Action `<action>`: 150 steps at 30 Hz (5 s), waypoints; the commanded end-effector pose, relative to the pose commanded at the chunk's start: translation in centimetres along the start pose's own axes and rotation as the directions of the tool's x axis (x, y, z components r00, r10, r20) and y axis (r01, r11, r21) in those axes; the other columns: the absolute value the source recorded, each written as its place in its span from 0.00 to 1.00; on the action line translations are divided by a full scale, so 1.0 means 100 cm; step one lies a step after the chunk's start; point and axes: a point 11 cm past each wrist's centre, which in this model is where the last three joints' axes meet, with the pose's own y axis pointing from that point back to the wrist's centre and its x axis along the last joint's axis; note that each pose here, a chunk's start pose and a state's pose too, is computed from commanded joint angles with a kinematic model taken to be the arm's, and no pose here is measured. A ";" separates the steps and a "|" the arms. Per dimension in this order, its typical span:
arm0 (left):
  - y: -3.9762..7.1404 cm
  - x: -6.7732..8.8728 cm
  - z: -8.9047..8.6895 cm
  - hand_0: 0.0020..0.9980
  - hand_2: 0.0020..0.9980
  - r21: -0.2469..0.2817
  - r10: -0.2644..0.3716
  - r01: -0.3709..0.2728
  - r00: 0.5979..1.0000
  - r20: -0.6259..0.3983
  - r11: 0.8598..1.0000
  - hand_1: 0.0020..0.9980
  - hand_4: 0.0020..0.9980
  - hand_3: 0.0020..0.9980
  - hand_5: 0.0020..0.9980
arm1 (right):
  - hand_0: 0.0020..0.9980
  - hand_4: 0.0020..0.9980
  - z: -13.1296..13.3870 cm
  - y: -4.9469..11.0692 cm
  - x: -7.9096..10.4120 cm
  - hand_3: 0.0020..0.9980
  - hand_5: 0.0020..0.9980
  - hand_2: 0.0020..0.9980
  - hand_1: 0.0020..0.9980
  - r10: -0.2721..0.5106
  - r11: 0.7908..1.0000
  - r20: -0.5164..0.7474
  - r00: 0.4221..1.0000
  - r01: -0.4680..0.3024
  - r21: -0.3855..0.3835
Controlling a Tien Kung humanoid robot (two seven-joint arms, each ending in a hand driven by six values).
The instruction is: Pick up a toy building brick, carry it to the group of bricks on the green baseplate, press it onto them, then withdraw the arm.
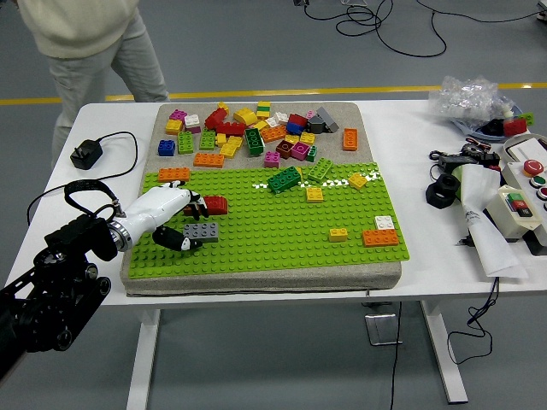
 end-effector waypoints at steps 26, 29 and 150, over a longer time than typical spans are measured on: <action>0.004 -0.006 -0.006 0.91 0.52 0.007 0.030 -0.030 1.000 0.004 1.000 0.67 0.78 0.49 0.07 | 0.78 0.95 0.000 0.000 -0.001 0.70 0.69 0.75 0.71 0.002 1.000 0.007 1.000 -0.002 0.000; 0.004 -0.004 -0.004 0.88 0.52 0.003 0.041 -0.041 0.999 0.007 0.999 0.60 0.77 0.49 0.00 | 0.78 0.95 0.000 0.000 0.000 0.70 0.69 0.75 0.71 0.003 1.000 0.006 1.000 -0.003 0.000; -0.005 -0.008 -0.016 0.97 0.55 0.032 -0.041 0.041 0.999 -0.005 0.999 0.75 0.92 0.53 0.18 | 0.78 0.95 -0.001 0.000 -0.001 0.70 0.69 0.75 0.72 0.006 1.000 0.004 1.000 -0.006 -0.001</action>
